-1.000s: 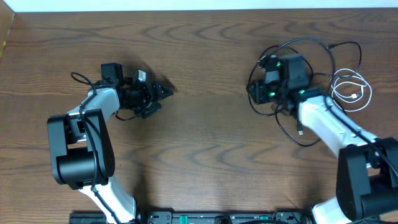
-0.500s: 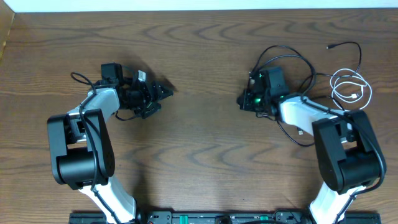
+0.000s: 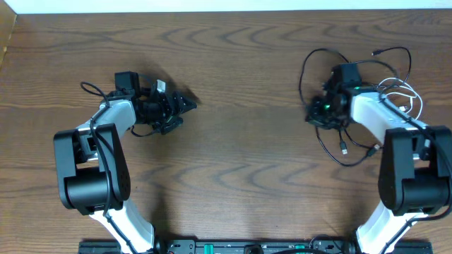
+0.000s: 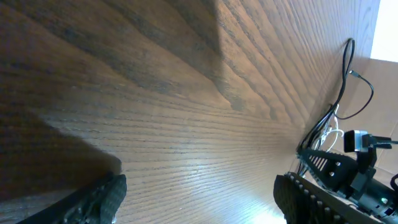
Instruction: Untangle cables
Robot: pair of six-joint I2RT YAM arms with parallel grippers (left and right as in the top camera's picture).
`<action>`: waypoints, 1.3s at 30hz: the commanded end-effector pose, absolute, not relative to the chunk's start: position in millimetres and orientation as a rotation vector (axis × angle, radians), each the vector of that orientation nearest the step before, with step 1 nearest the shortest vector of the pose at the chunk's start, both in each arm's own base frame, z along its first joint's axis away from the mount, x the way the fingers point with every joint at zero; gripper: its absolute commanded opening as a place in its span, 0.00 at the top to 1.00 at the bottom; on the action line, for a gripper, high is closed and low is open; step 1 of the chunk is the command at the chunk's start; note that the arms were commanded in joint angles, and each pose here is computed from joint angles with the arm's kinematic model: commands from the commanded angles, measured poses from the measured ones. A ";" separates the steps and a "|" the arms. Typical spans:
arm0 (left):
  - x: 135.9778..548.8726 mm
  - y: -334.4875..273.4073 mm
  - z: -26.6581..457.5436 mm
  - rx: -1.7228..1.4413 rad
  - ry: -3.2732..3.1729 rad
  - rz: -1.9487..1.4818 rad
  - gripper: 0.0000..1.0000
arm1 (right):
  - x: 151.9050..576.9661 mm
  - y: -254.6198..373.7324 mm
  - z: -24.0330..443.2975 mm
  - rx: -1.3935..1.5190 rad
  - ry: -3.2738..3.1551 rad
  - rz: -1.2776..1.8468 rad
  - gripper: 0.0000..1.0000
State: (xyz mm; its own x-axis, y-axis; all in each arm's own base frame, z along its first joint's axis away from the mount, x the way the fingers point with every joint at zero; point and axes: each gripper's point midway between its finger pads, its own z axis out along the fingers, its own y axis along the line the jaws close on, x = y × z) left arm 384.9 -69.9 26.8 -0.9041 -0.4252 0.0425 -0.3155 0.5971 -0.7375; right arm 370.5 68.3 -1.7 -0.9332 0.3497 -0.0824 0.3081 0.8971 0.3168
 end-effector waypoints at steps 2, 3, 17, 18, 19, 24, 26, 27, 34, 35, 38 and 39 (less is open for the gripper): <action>381.3 -64.6 14.9 -0.641 2.721 -1.127 0.18 | 345.4 -19.1 -26.3 0.529 2.985 -0.153 0.83; 381.3 -64.6 14.9 -0.641 2.721 -1.127 0.18 | 344.6 -28.0 -25.7 0.536 2.979 -0.199 0.84; 381.7 -60.2 11.2 -0.650 2.731 -1.079 0.18 | 376.1 -28.0 7.4 0.329 2.965 0.039 0.77; 381.7 -60.2 11.2 -0.650 2.731 -1.079 0.18 | 376.4 -18.9 16.3 0.296 2.981 0.112 0.73; 381.6 -60.2 11.2 -0.650 2.731 -1.080 0.18 | 376.4 -9.7 25.4 0.261 2.995 0.184 0.69; 378.3 -61.1 10.4 -0.598 2.746 -1.074 0.18 | 375.5 22.1 51.0 0.182 3.015 0.414 0.39; 376.4 -63.0 10.0 -0.585 2.755 -1.074 0.17 | 374.4 27.2 50.9 0.171 3.018 0.433 0.20; 376.0 -64.6 10.0 -0.580 2.758 -1.075 0.17 | 373.1 29.0 49.9 0.164 3.023 0.432 0.01; 373.5 -66.0 -4.9 -0.541 2.833 -0.868 0.17 | 369.8 38.2 48.8 0.135 3.037 0.436 0.01; 373.3 -64.9 -8.4 -0.543 2.848 -0.811 0.17 | 369.7 38.7 48.8 0.133 3.038 0.436 0.01; 372.6 -63.6 -16.5 -0.511 2.879 -0.656 0.17 | 369.8 38.7 48.8 0.133 3.037 0.436 0.01; 372.1 -63.9 -18.4 -0.497 2.888 -0.613 0.17 | 369.8 38.7 48.8 0.133 3.037 0.436 0.01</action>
